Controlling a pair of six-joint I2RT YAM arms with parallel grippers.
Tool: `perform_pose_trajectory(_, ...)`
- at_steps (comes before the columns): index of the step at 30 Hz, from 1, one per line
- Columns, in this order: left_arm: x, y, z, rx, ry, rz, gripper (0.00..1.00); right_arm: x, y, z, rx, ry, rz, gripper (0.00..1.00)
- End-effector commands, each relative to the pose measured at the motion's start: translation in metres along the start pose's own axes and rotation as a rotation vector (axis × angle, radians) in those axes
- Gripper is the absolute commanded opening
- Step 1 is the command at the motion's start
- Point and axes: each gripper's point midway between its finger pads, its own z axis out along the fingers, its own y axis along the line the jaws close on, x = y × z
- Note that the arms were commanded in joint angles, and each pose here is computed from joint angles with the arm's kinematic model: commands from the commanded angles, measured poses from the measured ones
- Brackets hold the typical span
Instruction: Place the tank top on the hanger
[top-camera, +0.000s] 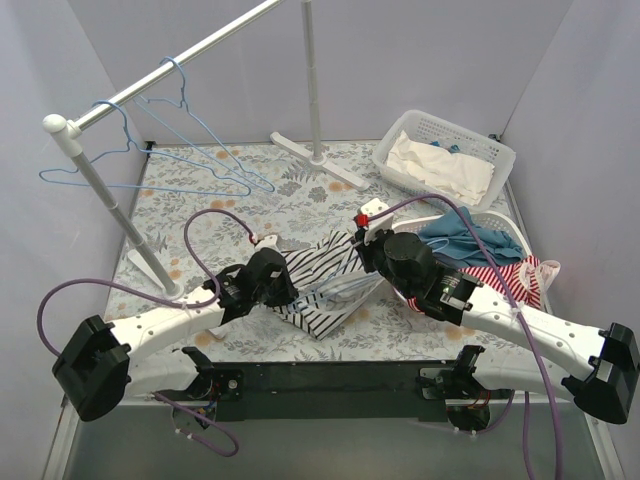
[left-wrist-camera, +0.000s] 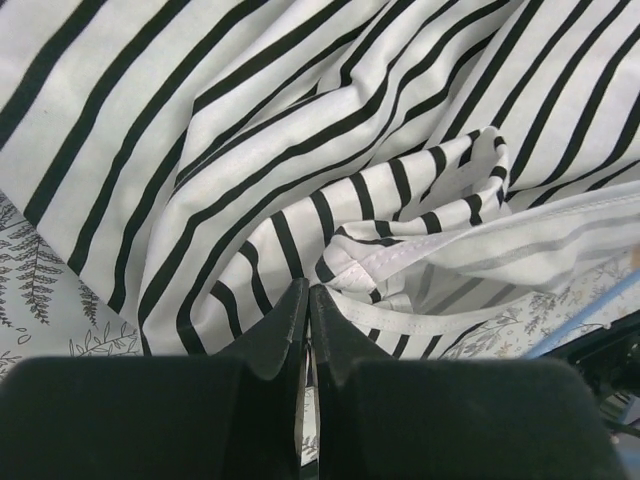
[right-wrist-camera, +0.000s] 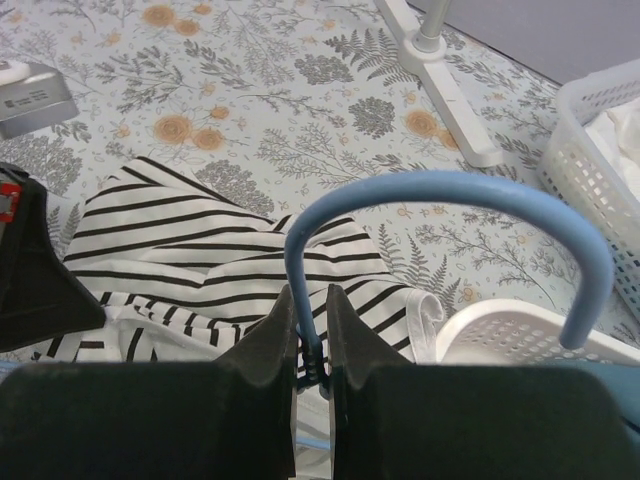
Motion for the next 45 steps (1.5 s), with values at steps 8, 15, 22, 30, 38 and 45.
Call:
perform_pose_trajectory(8, -0.023, -0.018, -0.040, 0.089, -0.082, 0.017, 0.00, -0.036, -0.036, -0.002, 0.222, -0.067, 0.058, 0.01)
perform_pose_trajectory(15, -0.027, -0.025, -0.062, 0.137, -0.093, 0.040, 0.00, -0.038, -0.051, -0.003, 0.326, -0.049, 0.064, 0.01)
perform_pose_trajectory(22, -0.028, -0.031, -0.077, 0.191, -0.101, 0.057, 0.00, -0.039, -0.053, -0.002, 0.340, -0.035, 0.060, 0.01)
perform_pose_trajectory(30, -0.067, -0.059, -0.105, 0.247, -0.210, 0.049, 0.00, -0.046, -0.031, -0.003, 0.200, -0.049, 0.023, 0.01)
perform_pose_trajectory(38, -0.083, -0.092, -0.123, 0.340, -0.207, 0.050, 0.00, -0.055, -0.023, 0.000, 0.174, -0.046, 0.021, 0.01)
perform_pose_trajectory(45, -0.095, -0.112, -0.140, 0.403, -0.218, 0.033, 0.06, -0.096, -0.012, -0.005, 0.108, -0.110, 0.098, 0.01)
